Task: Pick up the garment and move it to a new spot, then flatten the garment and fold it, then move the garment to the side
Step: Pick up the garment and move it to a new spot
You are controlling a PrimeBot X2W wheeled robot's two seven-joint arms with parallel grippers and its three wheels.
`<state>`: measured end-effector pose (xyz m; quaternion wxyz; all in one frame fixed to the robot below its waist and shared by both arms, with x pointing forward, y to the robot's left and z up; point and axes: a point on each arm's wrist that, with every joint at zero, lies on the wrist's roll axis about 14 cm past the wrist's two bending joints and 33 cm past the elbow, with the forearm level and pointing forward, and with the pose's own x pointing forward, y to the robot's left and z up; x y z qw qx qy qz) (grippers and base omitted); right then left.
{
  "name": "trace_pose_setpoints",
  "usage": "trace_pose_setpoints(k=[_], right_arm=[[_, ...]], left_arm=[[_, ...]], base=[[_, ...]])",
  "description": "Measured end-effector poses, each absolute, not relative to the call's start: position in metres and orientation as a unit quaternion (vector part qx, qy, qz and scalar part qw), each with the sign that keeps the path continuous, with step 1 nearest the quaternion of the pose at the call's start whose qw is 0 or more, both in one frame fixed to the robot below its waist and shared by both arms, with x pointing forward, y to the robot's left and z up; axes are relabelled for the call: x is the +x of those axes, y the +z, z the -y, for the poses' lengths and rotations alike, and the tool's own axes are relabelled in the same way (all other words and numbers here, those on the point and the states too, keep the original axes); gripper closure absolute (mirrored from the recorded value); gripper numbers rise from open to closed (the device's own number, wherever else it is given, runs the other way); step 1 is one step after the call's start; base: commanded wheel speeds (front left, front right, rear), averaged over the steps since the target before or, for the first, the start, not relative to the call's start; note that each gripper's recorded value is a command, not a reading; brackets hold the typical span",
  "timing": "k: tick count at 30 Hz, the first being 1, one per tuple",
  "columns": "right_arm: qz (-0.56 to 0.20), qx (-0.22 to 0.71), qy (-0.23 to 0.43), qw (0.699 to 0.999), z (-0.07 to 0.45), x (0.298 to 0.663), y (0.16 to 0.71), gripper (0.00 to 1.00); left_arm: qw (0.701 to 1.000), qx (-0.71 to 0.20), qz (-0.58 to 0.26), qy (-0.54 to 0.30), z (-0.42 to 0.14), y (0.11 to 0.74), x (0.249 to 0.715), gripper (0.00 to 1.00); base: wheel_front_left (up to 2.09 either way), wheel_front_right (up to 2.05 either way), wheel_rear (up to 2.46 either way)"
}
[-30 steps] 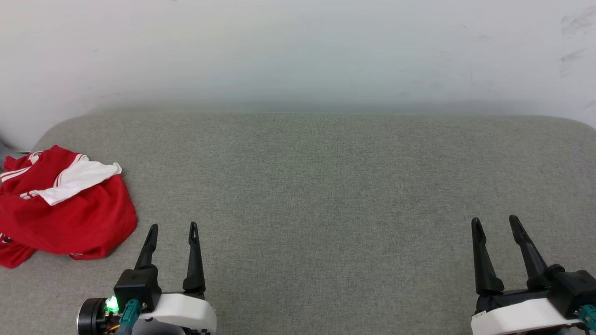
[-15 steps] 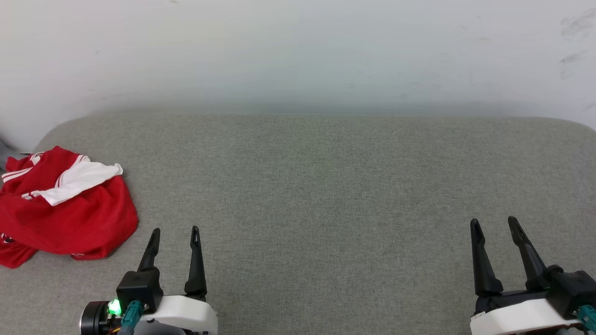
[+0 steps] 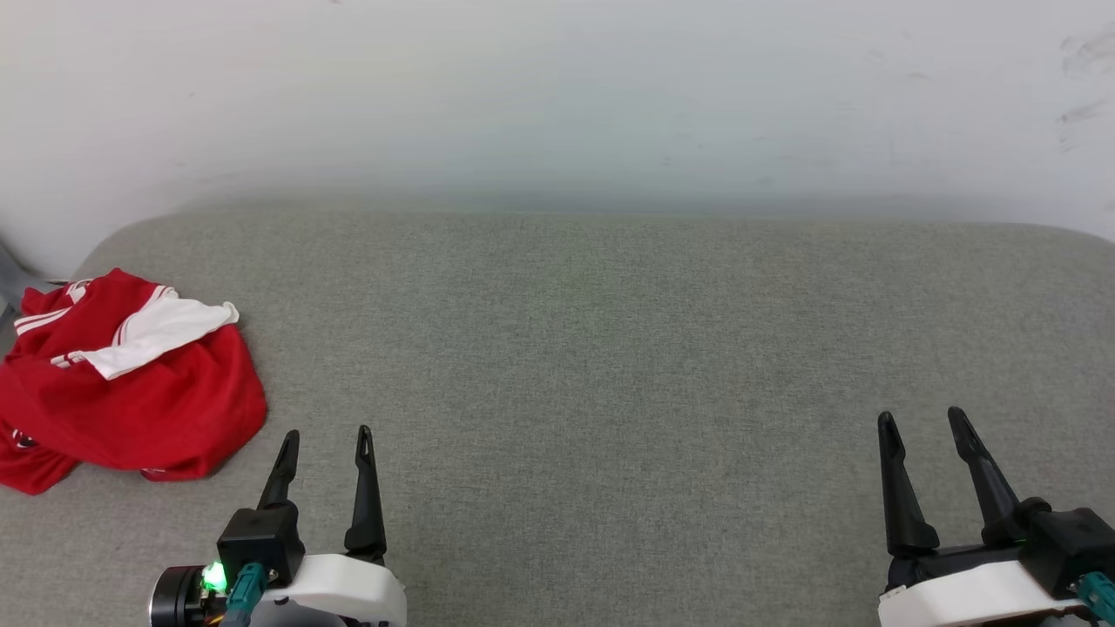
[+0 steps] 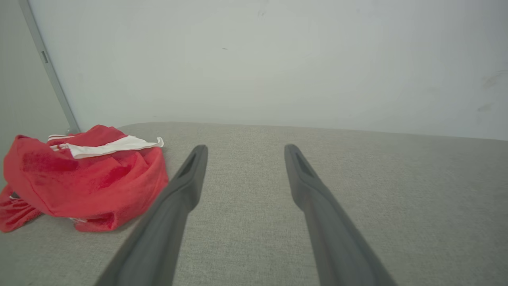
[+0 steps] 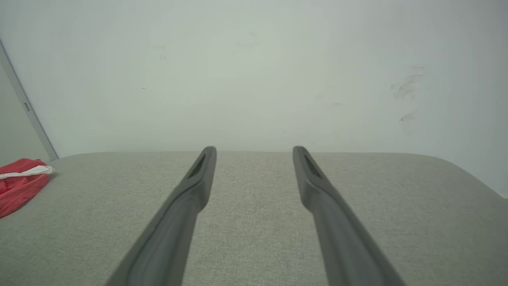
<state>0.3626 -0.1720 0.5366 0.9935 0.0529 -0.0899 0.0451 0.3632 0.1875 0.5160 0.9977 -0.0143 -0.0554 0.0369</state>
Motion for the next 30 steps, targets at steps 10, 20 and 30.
trace_pose_setpoints(k=[10, 20, 30], right_arm=[[0.085, 0.055, 0.070, 0.992, 0.155, 0.371, 0.534, 0.00], [0.076, 0.059, 0.120, 0.988, 0.121, 0.384, 0.530, 0.00], [0.069, 0.066, 0.176, 0.980, 0.081, 0.396, 0.528, 0.00]], left_arm=[[0.996, -0.012, 0.055, 0.065, -0.206, 0.516, 0.354, 0.00], [0.991, -0.007, 0.057, 0.121, -0.243, 0.517, 0.334, 0.00], [0.982, -0.002, 0.059, 0.180, -0.280, 0.519, 0.305, 0.00]], base=[[0.00, 0.00, 0.00], [0.00, 0.00, 0.00], [0.00, 0.00, 0.00]])
